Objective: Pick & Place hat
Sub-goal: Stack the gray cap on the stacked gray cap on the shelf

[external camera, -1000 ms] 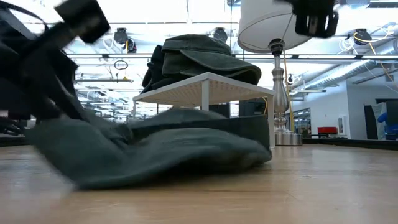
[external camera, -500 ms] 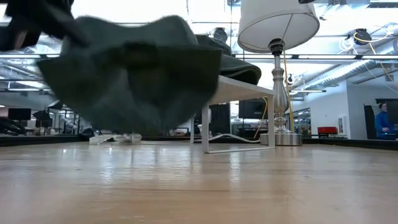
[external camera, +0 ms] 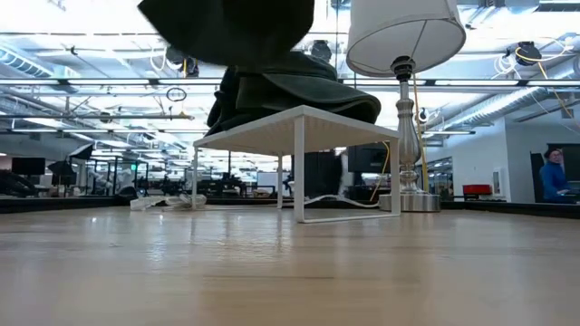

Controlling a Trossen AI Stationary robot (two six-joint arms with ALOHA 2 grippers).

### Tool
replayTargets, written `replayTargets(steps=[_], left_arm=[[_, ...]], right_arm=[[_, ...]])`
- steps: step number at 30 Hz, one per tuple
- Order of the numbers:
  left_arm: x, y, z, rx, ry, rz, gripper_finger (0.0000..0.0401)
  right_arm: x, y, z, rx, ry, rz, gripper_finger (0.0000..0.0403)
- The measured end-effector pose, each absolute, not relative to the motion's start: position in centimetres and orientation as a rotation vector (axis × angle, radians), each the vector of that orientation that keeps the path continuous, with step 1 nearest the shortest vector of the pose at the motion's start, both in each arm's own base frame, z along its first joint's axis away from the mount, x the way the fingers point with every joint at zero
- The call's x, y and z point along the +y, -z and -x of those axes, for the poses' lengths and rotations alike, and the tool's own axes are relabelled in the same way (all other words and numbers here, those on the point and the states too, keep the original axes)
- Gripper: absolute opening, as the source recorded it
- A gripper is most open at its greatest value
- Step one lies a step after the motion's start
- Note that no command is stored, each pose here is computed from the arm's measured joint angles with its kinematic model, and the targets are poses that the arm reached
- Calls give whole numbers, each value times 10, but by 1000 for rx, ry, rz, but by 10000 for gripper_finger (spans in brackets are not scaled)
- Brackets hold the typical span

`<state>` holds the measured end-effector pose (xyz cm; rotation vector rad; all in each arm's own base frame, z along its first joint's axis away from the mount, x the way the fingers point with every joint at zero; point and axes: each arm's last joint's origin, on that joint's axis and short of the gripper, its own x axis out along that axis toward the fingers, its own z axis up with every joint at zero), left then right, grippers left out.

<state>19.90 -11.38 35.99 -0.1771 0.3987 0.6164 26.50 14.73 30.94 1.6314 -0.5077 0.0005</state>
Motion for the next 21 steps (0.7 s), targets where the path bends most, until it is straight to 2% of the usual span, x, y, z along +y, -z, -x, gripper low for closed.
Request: replayTargets(steps=[12, 21], left_arm=[[-108, -397, -225, 293, -715, -343, 6], [-132, -403, -258, 370, -710, -793, 6]], right_arm=[[147, -325, -282, -597, -111, -1708, 307], [131, -333, -288, -662, -230, -1852, 288]])
